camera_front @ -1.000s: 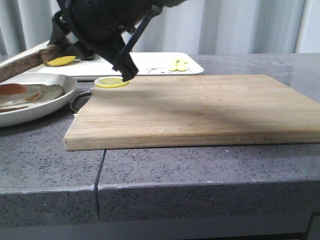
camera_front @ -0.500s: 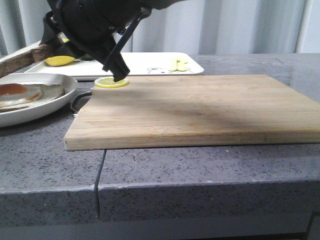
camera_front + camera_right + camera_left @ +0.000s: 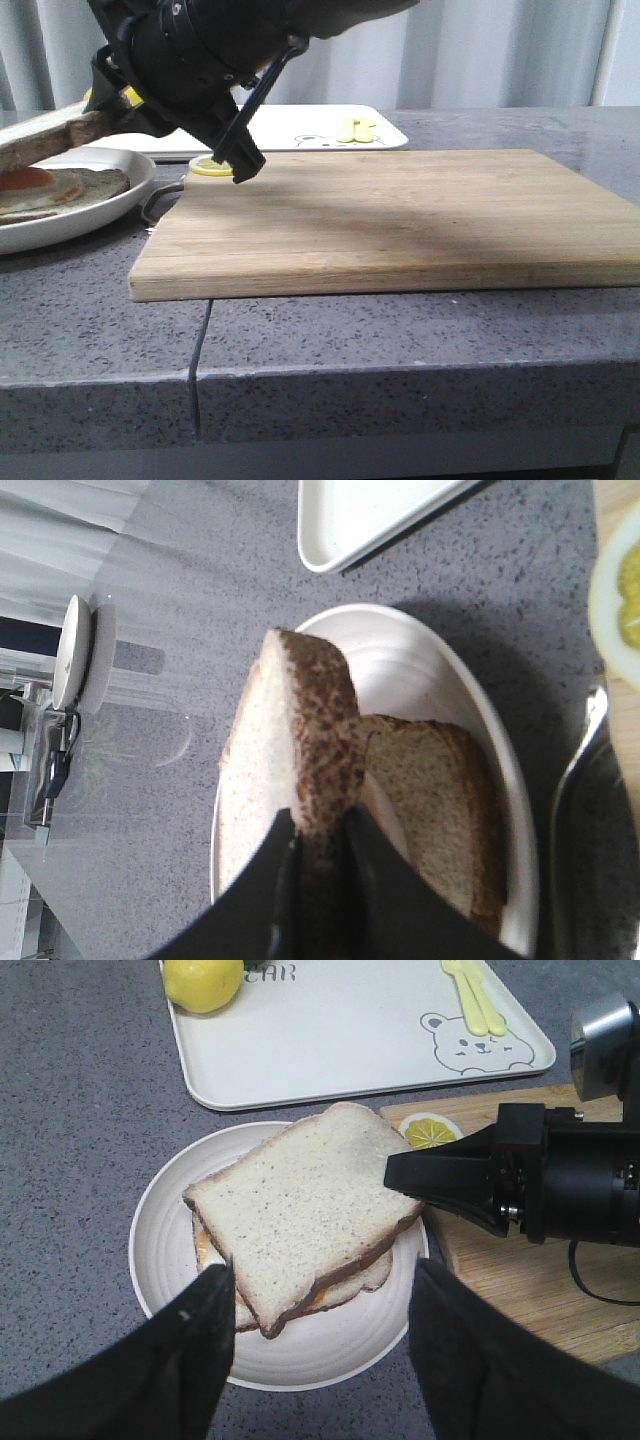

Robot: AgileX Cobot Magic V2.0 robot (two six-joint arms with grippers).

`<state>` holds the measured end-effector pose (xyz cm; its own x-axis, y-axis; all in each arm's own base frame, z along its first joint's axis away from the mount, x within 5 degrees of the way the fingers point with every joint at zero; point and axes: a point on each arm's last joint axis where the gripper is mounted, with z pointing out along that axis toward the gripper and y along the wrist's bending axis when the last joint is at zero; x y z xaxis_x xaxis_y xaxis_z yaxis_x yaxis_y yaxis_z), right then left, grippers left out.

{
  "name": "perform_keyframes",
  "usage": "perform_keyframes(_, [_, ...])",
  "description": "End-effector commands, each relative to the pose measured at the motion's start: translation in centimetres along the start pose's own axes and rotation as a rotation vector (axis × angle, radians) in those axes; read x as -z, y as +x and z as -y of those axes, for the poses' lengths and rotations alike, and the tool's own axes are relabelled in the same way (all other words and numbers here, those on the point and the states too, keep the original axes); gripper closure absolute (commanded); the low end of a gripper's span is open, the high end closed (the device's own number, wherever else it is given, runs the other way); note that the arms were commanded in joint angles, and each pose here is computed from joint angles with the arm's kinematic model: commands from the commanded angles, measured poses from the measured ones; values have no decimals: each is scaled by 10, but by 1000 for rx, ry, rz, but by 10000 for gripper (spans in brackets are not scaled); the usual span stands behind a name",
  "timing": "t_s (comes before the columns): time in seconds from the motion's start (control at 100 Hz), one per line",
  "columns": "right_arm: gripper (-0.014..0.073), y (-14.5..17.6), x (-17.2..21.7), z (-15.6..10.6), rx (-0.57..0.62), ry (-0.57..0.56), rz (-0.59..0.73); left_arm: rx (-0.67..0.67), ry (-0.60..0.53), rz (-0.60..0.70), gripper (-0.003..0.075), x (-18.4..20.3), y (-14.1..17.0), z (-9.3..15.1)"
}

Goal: Place bread and move sandwich to tray
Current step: 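Lower the bread onto the fried egg toast and open the right gripper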

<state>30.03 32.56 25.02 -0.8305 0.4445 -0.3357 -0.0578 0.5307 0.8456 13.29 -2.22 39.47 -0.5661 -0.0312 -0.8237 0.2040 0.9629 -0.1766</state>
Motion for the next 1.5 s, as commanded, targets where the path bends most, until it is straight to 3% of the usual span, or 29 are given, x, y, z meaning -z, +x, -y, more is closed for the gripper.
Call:
perform_keyframes(0.0, [651,-6,16,-26,-36,-91,8,5,3,86,352,6,-13,2])
perform_keyframes(0.11, [611,-6,16,-26,-37,-88,12,5,3,86,352,6,-13,2])
perform_keyframes(0.4, [346,-7,16,-25,-35,-81,19,5,3,86,353,6,-13,2])
perform_keyframes(0.97, [80,-8,16,-25,34,-74,27,5,3,86,353,6,-13,2])
perform_keyframes(1.49, [46,-9,20,-28,57,-77,38,5,3,86,353,6,-13,2])
